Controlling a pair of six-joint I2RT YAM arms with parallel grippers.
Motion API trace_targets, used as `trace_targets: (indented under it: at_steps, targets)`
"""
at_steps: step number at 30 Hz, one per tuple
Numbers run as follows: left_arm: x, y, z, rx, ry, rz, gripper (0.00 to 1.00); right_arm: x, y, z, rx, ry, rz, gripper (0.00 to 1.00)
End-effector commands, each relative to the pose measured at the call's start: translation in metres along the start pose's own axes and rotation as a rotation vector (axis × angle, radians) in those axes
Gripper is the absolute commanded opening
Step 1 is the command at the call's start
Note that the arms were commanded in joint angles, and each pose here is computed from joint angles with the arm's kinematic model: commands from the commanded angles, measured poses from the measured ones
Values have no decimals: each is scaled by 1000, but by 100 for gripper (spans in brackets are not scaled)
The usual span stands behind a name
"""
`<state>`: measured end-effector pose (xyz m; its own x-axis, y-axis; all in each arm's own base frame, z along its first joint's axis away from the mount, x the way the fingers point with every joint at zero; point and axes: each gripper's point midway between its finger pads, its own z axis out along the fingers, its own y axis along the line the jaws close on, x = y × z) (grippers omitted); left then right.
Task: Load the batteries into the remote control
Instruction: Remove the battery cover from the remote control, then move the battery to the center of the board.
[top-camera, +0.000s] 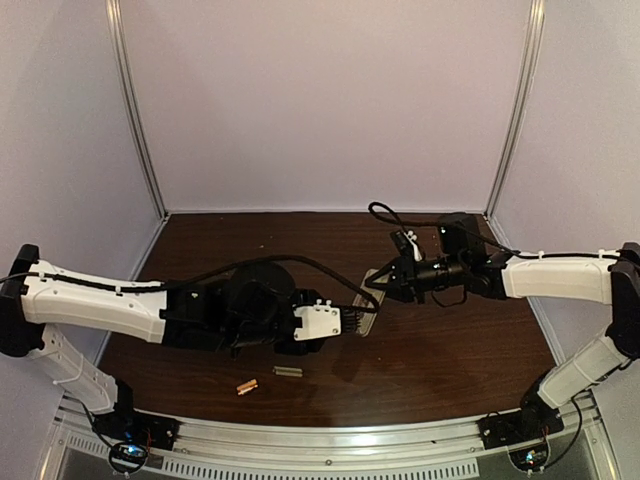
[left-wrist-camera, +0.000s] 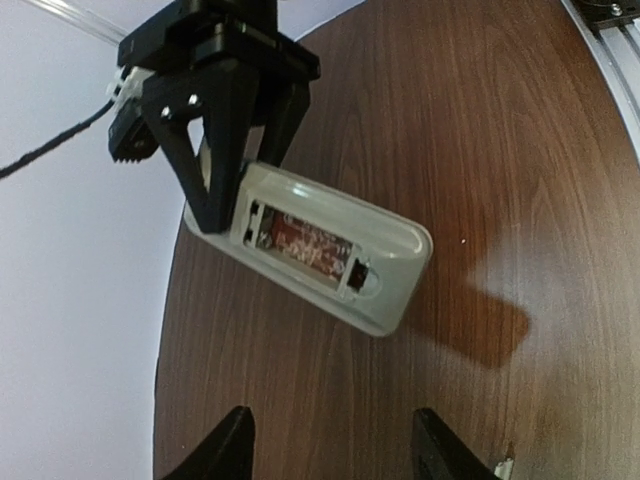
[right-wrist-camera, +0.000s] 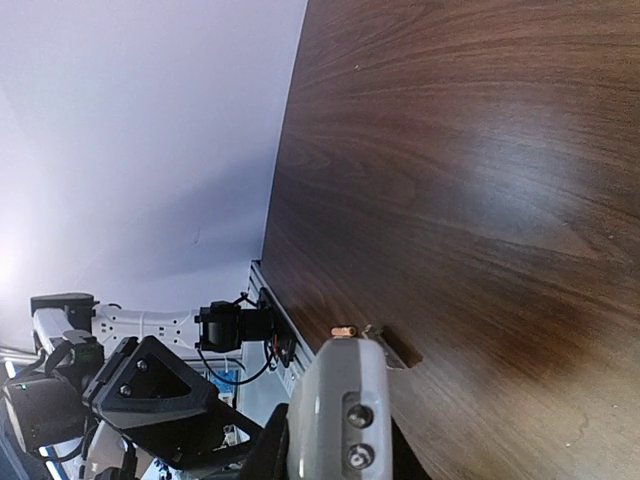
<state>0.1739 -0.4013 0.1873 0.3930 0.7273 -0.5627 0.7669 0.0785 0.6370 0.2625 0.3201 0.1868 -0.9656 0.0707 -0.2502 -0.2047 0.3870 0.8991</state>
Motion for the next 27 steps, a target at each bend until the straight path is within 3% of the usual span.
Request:
trace_targets:
  at_steps: [1, 5, 9, 19, 23, 27]
  targets:
    - [13, 7, 0, -5, 1, -184, 57, -18, -11, -11, 19, -81, -32, 0]
    - [31, 9, -12, 9, 35, -351, 59, -18, -17, -16, 42, -86, -55, 0]
    - [57, -9, -24, 80, 143, -549, 58, -15, -20, -20, 65, -82, -81, 0]
    - [121, -82, -71, 254, 454, -957, 39, 0, -29, -27, 82, -67, -93, 0]
    - [130, -96, -76, 255, 519, -989, 45, 4, -31, -27, 80, -62, -91, 0]
    - [157, -114, -75, 248, 726, -959, 50, 5, -30, -29, 77, -59, -94, 0]
